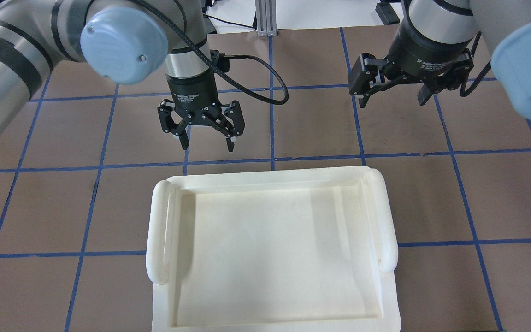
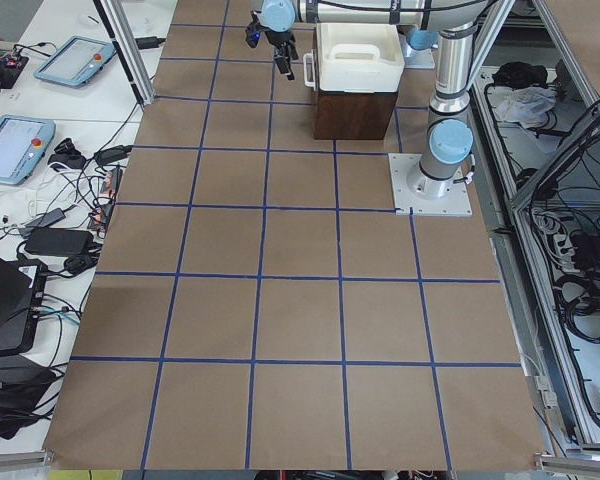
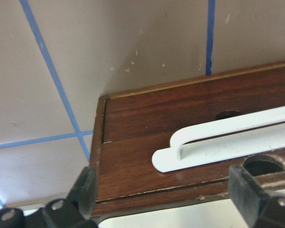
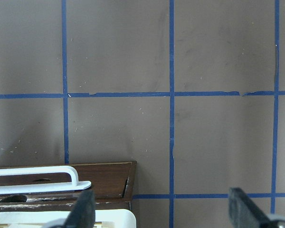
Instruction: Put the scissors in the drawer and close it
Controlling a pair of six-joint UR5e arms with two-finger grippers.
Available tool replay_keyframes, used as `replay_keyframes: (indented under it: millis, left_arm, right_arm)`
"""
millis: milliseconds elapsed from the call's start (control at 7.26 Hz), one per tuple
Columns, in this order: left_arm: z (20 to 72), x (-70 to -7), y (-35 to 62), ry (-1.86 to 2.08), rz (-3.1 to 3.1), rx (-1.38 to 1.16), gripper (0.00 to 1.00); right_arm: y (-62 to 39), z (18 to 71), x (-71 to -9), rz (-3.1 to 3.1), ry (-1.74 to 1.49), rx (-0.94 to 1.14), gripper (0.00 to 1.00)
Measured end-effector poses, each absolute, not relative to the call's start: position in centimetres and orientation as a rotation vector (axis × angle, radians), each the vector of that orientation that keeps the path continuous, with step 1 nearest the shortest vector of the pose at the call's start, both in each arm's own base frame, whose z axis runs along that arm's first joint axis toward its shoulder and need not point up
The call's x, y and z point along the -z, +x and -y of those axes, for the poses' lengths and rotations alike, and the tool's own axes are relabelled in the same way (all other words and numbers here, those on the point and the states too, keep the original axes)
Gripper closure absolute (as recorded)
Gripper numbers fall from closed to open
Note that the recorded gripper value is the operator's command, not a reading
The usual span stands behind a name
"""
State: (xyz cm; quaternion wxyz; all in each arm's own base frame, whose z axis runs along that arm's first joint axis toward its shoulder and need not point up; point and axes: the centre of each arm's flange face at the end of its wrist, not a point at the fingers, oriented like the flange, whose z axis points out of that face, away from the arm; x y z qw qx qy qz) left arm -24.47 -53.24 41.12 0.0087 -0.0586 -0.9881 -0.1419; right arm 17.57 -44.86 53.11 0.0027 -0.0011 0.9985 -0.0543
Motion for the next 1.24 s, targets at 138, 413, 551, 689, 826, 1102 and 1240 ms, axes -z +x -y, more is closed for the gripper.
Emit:
replay_keyframes:
  millis: [138, 413, 551, 689, 826, 1102, 1240]
  left_arm:
    - [54.2, -43.8, -22.6, -0.146, 3.113, 0.302, 0.0]
    - [53.6, -48.6, -19.8, -0.082, 3.137, 0.089, 0.0]
    - [52.2, -50.4, -19.1, -0.071, 3.146, 0.034, 0.0]
    - [50.6, -51.3, -18.8, -0.075, 3.149, 0.006, 0.0]
    - [49.2, -51.7, -18.6, -0.095, 3.147, -0.025, 0.0]
    - [48.2, -52.6, -18.2, -0.118, 3.144, -0.112, 0.0]
    - [48.2, -52.9, -17.8, -0.11, 3.147, -0.128, 0.0]
  right_arm:
    - [17.6, 44.9, -53.1, -3.131, -0.003, 0.17, 0.0]
    - [17.6, 44.9, -53.1, -3.131, -0.004, 0.17, 0.0]
    - [17.6, 44.9, -53.1, -3.132, -0.004, 0.171, 0.0]
    - [17.6, 44.9, -53.1, -3.132, -0.004, 0.17, 0.0]
    - [17.6, 44.8, -53.1, -3.132, -0.004, 0.169, 0.0]
    - [17.5, 44.8, -53.1, -3.133, -0.003, 0.165, 0.0]
    - [17.5, 44.8, -53.1, -3.134, -0.003, 0.163, 0.0]
